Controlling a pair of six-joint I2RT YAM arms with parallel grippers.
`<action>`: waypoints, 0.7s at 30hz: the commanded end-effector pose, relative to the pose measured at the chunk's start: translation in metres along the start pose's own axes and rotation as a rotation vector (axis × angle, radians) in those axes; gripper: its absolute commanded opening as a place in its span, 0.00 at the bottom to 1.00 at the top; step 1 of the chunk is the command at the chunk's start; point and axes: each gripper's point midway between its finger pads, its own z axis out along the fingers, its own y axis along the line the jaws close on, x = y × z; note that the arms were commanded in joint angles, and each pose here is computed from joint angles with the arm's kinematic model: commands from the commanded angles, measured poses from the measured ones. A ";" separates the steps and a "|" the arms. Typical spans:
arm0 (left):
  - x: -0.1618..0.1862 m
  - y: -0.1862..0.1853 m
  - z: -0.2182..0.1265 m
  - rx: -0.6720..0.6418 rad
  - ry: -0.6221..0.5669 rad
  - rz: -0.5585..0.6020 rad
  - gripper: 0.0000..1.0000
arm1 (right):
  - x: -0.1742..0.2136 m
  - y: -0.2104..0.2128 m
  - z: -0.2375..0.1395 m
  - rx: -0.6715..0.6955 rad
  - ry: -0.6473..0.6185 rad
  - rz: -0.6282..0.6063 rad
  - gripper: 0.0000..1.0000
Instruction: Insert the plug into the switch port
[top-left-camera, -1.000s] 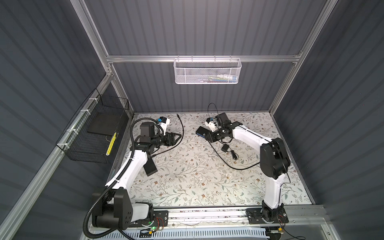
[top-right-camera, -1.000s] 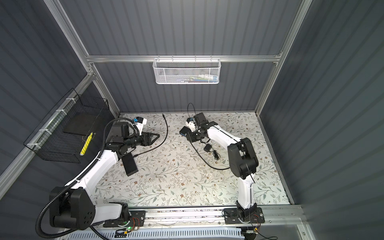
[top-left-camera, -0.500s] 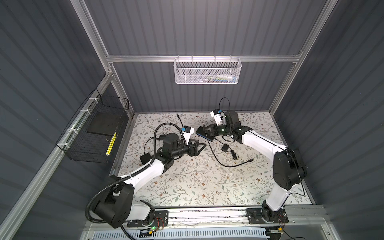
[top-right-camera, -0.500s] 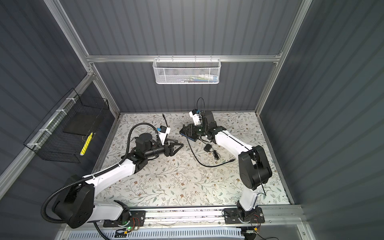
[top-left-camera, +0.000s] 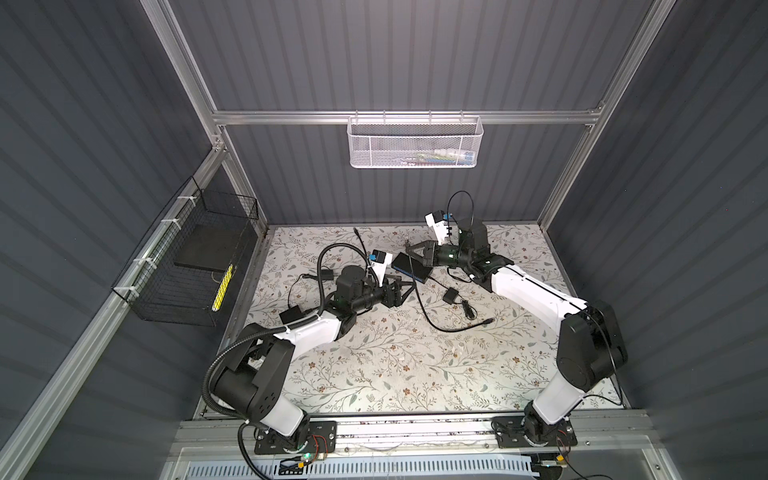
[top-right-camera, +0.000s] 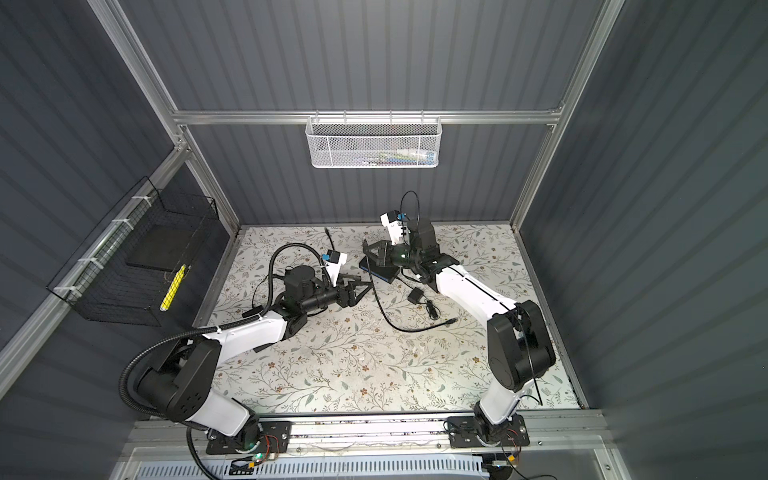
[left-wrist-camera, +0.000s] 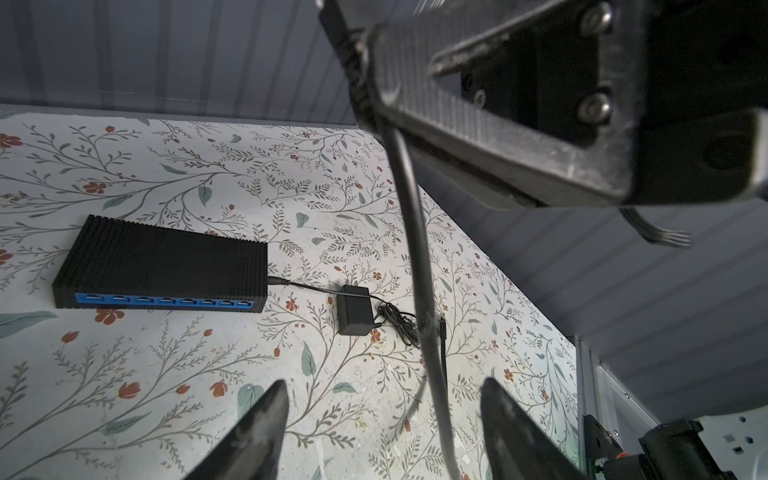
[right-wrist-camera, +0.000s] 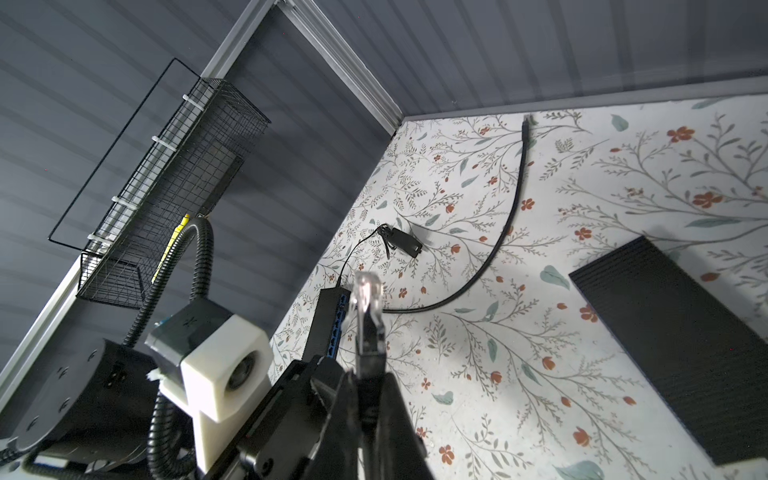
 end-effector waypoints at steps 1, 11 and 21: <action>-0.024 -0.017 0.007 0.069 -0.065 0.022 0.72 | 0.001 0.010 -0.001 -0.046 -0.007 0.013 0.02; -0.020 -0.019 0.015 0.102 -0.055 0.008 0.57 | 0.001 0.012 -0.001 -0.069 -0.010 0.019 0.02; -0.023 -0.026 0.016 0.133 -0.052 0.007 0.31 | 0.001 0.015 -0.002 -0.092 -0.017 0.033 0.02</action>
